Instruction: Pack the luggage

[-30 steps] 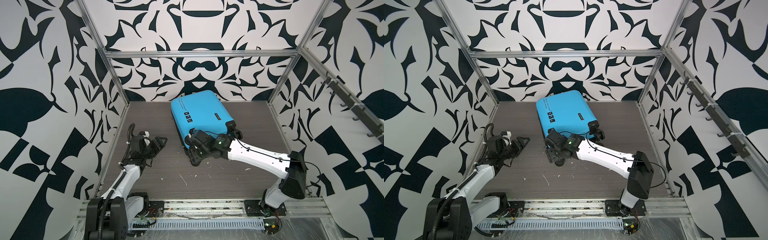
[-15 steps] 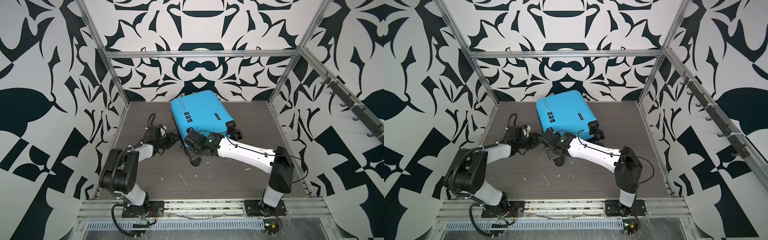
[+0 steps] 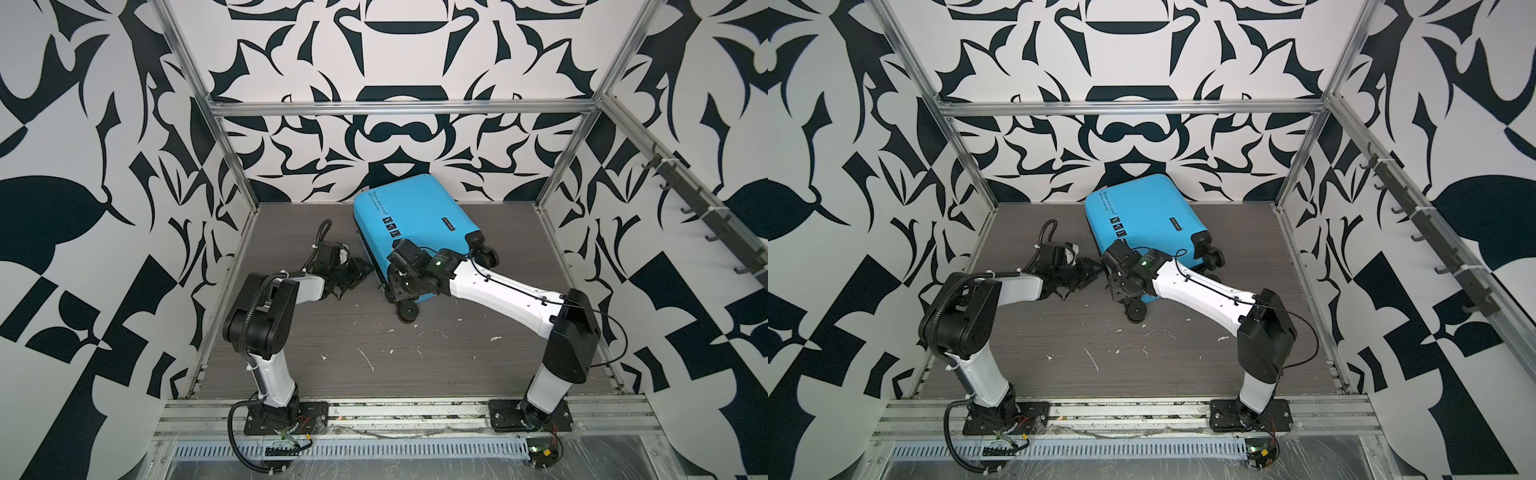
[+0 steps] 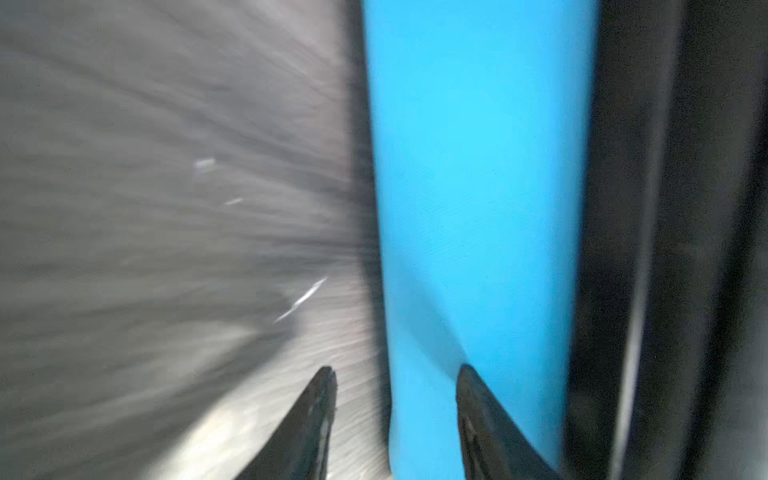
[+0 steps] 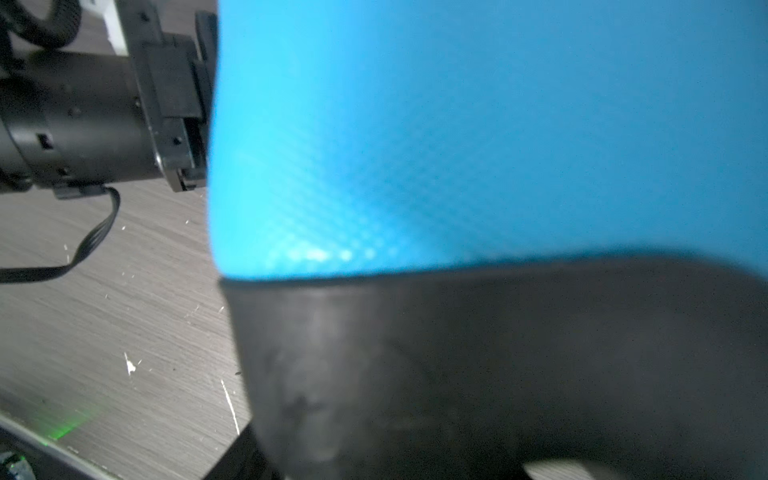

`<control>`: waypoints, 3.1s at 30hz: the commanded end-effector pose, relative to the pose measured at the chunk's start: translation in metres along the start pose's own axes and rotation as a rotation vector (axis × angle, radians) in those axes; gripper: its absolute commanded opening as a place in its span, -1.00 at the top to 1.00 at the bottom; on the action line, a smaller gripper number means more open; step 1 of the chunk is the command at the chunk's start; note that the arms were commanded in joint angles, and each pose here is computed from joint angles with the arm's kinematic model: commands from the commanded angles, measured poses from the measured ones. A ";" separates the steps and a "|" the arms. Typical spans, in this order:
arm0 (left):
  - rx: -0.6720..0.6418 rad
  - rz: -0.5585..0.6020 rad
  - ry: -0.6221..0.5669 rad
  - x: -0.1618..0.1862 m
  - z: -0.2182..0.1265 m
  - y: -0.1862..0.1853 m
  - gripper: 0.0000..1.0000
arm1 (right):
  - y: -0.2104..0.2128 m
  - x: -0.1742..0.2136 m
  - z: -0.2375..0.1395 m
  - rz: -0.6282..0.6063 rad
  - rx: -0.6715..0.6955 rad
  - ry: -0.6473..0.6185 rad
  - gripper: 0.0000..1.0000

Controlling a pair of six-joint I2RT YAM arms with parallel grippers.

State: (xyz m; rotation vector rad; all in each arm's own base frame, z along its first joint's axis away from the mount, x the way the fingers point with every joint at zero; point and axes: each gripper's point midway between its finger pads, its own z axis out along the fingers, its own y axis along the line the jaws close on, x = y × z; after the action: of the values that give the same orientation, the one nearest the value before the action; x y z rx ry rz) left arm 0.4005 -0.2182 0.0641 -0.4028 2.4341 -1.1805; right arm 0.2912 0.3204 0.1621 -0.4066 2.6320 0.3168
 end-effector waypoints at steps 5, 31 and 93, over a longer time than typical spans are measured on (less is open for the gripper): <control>0.093 0.070 -0.028 -0.025 0.013 -0.039 -0.08 | -0.008 -0.019 -0.012 0.006 -0.032 -0.051 -0.41; 0.199 0.554 -0.582 -0.036 -0.186 -0.150 -0.92 | -0.048 -0.033 -0.030 0.026 0.025 -0.145 -1.00; 0.391 0.693 -0.068 0.070 -0.041 -0.043 0.16 | -0.024 -0.002 -0.017 0.073 -0.177 -0.065 0.09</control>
State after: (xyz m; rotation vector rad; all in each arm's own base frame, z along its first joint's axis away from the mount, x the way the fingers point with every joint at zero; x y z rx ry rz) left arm 0.3280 -0.2285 0.0853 0.3856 2.0247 -1.0748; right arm 0.2912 0.2939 0.1588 -0.3546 2.6066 0.5737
